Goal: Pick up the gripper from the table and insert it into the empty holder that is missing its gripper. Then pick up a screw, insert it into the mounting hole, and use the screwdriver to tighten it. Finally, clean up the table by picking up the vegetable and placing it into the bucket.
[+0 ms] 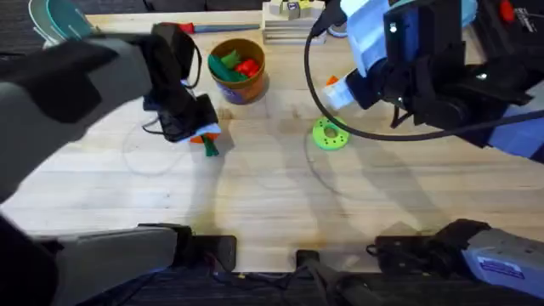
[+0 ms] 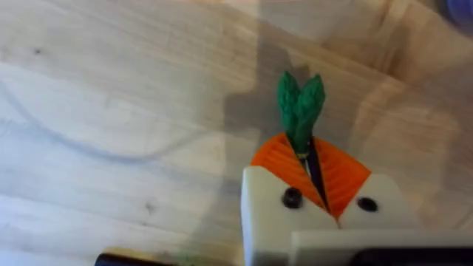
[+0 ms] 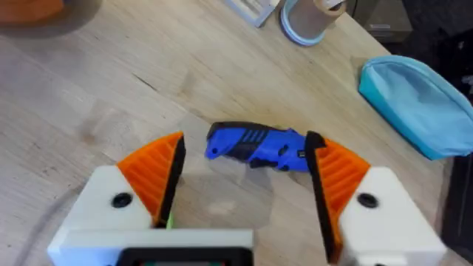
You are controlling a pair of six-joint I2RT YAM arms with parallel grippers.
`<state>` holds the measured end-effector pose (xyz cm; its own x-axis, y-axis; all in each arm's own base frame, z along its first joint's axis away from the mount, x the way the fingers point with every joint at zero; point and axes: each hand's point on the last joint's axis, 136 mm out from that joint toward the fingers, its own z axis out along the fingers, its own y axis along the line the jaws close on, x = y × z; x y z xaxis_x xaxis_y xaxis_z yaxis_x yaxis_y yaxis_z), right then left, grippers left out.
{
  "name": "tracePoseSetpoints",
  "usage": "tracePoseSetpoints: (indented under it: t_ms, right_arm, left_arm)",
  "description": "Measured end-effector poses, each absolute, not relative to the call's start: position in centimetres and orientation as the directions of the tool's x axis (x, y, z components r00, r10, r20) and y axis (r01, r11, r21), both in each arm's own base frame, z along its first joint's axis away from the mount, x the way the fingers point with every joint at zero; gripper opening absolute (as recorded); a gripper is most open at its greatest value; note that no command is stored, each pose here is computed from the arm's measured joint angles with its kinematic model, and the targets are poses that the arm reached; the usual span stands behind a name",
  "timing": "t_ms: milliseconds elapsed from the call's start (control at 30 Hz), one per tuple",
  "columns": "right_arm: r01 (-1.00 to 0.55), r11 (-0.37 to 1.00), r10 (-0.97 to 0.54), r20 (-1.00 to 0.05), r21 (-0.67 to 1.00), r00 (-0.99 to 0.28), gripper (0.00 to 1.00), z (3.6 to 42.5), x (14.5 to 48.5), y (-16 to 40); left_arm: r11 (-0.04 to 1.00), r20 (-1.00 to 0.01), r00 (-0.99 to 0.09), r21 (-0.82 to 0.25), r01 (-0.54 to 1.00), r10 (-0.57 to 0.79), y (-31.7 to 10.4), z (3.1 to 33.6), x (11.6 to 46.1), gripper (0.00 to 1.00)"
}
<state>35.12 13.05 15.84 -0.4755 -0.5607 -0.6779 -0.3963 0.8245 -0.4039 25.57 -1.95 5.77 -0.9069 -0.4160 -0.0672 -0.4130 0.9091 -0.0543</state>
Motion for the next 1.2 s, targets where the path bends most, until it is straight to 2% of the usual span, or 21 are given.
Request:
tracePoseSetpoints:
  t_ms: [100,267,333,467,600,667,833,900,1200]
  right_arm:
    - [-0.396,0.825,-0.56,-0.678,-0.404,-0.476,0.932,15.8,35.1,13.1]
    - [-0.395,0.825,-0.559,-0.681,-0.404,-0.473,0.932,15.9,35.2,13.1]
    - [-0.392,0.827,-0.557,-0.685,-0.403,-0.469,0.932,16.0,35.3,13.1]
    - [-0.389,0.829,-0.553,-0.69,-0.401,-0.468,0.932,16.1,35.3,13.2]
    - [-0.387,0.831,-0.55,-0.695,-0.4,-0.463,0.932,16.3,35.4,13.2]
    - [-0.386,0.831,-0.549,-0.697,-0.4,-0.461,0.931,16.3,35.5,13.2]
    - [-0.384,0.832,-0.548,-0.699,-0.4,-0.459,0.932,16.4,35.5,13.3]
    - [-0.384,0.833,-0.547,-0.699,-0.399,-0.46,0.931,16.4,35.5,13.3]
    - [-0.316,0.913,-0.394,-0.76,-0.259,-0.516,0.934,16.4,35.4,13.6]
  left_arm:
    - [0.909,-0.13,-0.9,-0.085,-0.408,-0.416,-2.0,9.2,27.0,0.027]
    - [0.905,-0.421,-0.803,-0.24,-0.351,-0.423,-2.4,17.9,32.9,0.027]
    - [0.903,-0.504,-0.751,-0.289,-0.318,-0.426,-2.6,20.2,34.6,0.027]
    - [0.893,-0.545,-0.72,-0.374,-0.249,-0.429,-3.9,21.4,37.0,0.027]
    - [0.879,-0.533,-0.733,-0.439,-0.187,-0.422,-5.6,20.6,39.2,0.049]
    - [0.872,-0.513,-0.747,-0.454,-0.182,-0.423,-6.0,19.7,39.8,0.168]
    - [0.852,-0.435,-0.785,-0.477,-0.214,-0.441,-6.7,17.2,40.3,0.904]
    - [0.845,-0.409,-0.797,-0.488,-0.22,-0.444,-7.1,16.4,40.3,0.961]
    - [0.827,-0.391,-0.813,-0.531,-0.184,-0.432,-8.1,16.8,40.2,0.967]
